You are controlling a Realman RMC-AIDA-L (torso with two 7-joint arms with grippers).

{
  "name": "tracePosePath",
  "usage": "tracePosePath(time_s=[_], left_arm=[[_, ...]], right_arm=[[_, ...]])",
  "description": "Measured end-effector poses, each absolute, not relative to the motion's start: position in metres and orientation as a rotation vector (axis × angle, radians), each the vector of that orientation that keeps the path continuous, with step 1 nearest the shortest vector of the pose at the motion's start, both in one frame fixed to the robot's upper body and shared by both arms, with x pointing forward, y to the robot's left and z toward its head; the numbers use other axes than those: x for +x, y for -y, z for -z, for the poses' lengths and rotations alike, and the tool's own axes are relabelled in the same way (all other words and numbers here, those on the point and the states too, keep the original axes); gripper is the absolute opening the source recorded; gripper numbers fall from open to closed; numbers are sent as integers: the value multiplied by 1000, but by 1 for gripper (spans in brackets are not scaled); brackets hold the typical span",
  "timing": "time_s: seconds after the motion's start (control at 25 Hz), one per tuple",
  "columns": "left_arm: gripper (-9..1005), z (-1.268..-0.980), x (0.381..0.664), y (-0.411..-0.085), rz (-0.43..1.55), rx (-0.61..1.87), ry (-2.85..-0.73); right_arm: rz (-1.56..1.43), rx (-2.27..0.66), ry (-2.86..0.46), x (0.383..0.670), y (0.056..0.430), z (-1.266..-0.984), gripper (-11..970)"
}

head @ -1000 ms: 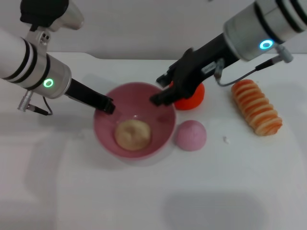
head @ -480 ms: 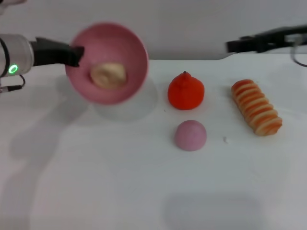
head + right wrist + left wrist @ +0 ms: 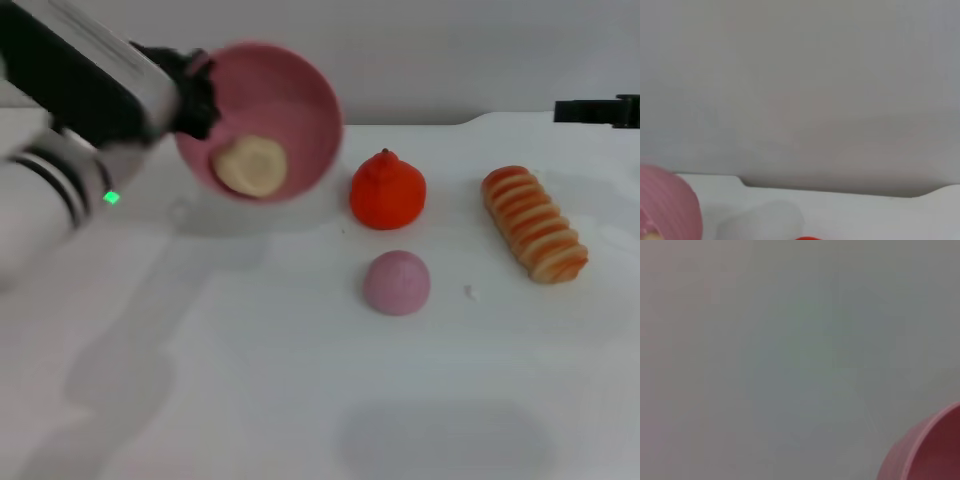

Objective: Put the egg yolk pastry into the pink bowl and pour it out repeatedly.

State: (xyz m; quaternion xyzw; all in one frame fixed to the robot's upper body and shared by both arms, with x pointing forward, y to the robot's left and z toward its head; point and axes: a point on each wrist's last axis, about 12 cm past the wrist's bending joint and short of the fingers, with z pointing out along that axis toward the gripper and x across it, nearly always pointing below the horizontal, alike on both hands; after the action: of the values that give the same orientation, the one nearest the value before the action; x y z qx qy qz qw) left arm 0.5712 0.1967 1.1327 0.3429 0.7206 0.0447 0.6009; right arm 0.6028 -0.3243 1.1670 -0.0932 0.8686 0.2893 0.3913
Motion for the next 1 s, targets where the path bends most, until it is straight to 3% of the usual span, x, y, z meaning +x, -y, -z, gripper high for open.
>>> tracePosePath(time_s=[0.28, 0.64, 1.0], left_arm=[[5, -1099, 554, -167, -236, 988, -1439], [5, -1071, 528, -151, -559, 1190, -963], [5, -1063, 526, -147, -659, 1236, -886]], right_arm=[[-746, -228, -2207, 604, 323, -1164, 533], [-746, -225, -2191, 607, 320, -1166, 533], [-765, -212, -2189, 607, 318, -1163, 534]])
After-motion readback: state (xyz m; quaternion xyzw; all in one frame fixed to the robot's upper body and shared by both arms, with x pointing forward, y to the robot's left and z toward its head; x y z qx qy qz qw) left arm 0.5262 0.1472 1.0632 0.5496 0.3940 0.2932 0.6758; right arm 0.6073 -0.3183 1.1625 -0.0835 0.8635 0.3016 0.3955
